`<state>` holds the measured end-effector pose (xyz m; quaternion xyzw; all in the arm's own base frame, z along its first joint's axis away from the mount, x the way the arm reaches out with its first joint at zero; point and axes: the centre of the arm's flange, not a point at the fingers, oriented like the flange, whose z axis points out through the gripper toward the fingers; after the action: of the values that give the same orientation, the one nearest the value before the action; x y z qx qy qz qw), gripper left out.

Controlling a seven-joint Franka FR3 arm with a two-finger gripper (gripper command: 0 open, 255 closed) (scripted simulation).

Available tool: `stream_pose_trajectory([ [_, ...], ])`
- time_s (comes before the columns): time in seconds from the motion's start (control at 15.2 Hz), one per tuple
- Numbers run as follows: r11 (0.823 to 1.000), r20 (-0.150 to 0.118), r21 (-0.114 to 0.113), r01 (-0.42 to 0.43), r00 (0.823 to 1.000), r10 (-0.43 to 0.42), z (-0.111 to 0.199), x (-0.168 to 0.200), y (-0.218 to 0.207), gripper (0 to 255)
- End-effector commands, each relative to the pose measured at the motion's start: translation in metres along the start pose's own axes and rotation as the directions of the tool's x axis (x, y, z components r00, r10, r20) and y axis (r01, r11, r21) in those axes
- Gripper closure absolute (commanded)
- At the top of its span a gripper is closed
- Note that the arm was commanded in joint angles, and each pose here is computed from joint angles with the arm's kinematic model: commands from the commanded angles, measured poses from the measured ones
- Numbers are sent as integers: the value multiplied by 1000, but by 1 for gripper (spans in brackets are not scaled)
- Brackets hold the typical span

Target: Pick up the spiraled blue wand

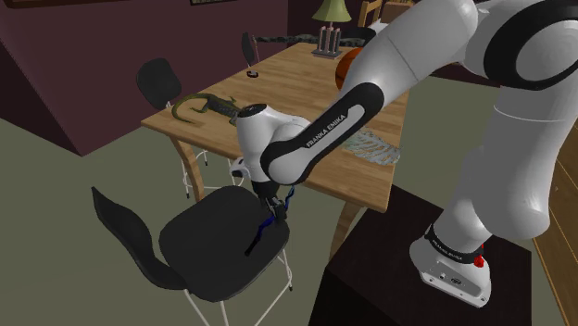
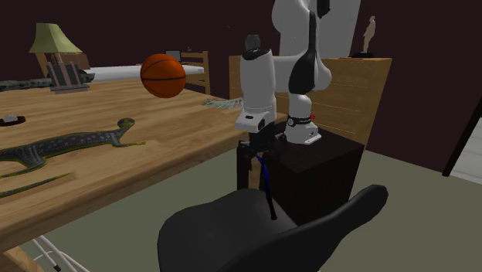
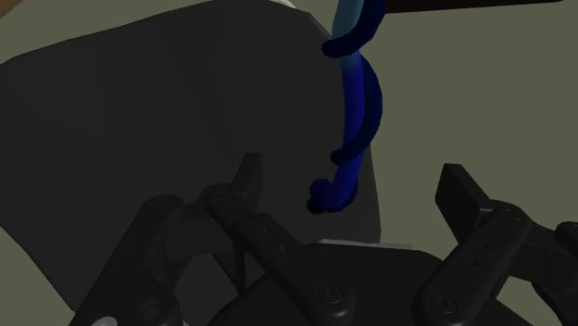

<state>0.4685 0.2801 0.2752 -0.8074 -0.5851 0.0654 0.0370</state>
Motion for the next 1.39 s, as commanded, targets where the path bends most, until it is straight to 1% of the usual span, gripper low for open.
stream_pose_trajectory([
  [0.0,1000,-2,0,-1,1000,1,11,0,2,0],
  [0.13,1000,-2,0,-1,1000,1,14,0,2,0],
  [0.2,1000,-2,0,-1,1000,1,13,1,3,255],
  [0.79,1000,-2,0,-1,1000,1,14,1,2,255],
  [1.32,1000,-2,0,-1,1000,1,-28,-2,-3,255],
])
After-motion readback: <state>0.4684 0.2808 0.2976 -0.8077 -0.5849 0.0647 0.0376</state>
